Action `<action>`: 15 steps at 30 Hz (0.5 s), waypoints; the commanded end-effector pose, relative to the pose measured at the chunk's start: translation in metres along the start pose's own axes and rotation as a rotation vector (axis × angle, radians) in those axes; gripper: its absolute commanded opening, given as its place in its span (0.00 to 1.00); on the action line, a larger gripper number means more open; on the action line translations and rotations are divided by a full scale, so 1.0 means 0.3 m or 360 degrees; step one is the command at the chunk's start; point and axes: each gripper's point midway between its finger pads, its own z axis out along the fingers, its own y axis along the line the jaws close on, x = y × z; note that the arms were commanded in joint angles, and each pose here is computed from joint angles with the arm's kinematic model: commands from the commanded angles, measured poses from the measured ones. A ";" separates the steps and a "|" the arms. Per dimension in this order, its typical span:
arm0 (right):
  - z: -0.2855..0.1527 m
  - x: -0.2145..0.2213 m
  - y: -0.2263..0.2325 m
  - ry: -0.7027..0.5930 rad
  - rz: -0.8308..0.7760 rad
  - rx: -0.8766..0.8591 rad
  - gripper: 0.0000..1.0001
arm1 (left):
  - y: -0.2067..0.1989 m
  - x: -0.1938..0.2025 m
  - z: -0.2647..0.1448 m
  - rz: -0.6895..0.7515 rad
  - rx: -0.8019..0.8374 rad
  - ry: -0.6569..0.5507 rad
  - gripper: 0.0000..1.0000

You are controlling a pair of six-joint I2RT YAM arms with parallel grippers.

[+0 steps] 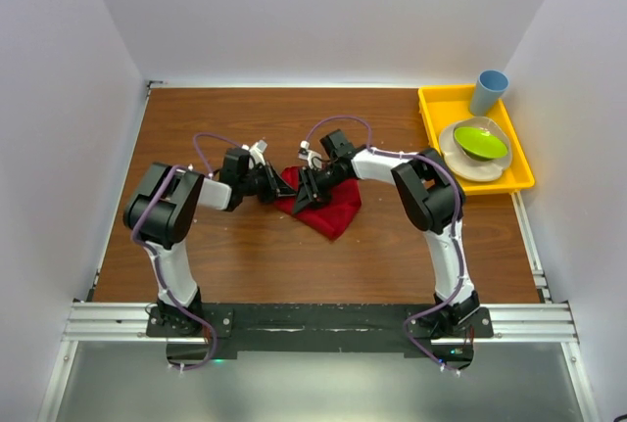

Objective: Fold the napkin, place the utensils inside, and roll it up
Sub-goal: Roll the napkin with the utensil

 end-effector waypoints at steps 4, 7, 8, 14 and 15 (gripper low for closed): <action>-0.135 0.072 -0.133 0.0079 -0.0122 0.0579 0.50 | 0.334 0.189 -0.016 -0.0092 -0.0540 0.0169 0.00; -0.199 0.077 -0.116 0.0030 -0.0193 0.0669 0.55 | 0.331 0.189 -0.015 -0.0095 -0.0539 0.0176 0.00; -0.216 0.077 -0.127 0.0016 -0.0211 0.0724 0.55 | 0.330 0.186 -0.014 -0.0094 -0.0537 0.0174 0.00; -0.283 0.074 -0.146 -0.0011 -0.0343 0.0878 0.58 | 0.333 0.186 -0.006 -0.0098 -0.0538 0.0187 0.00; -0.292 0.070 -0.155 -0.0008 -0.0362 0.0910 0.59 | 0.335 0.188 -0.006 -0.0103 -0.0541 0.0190 0.00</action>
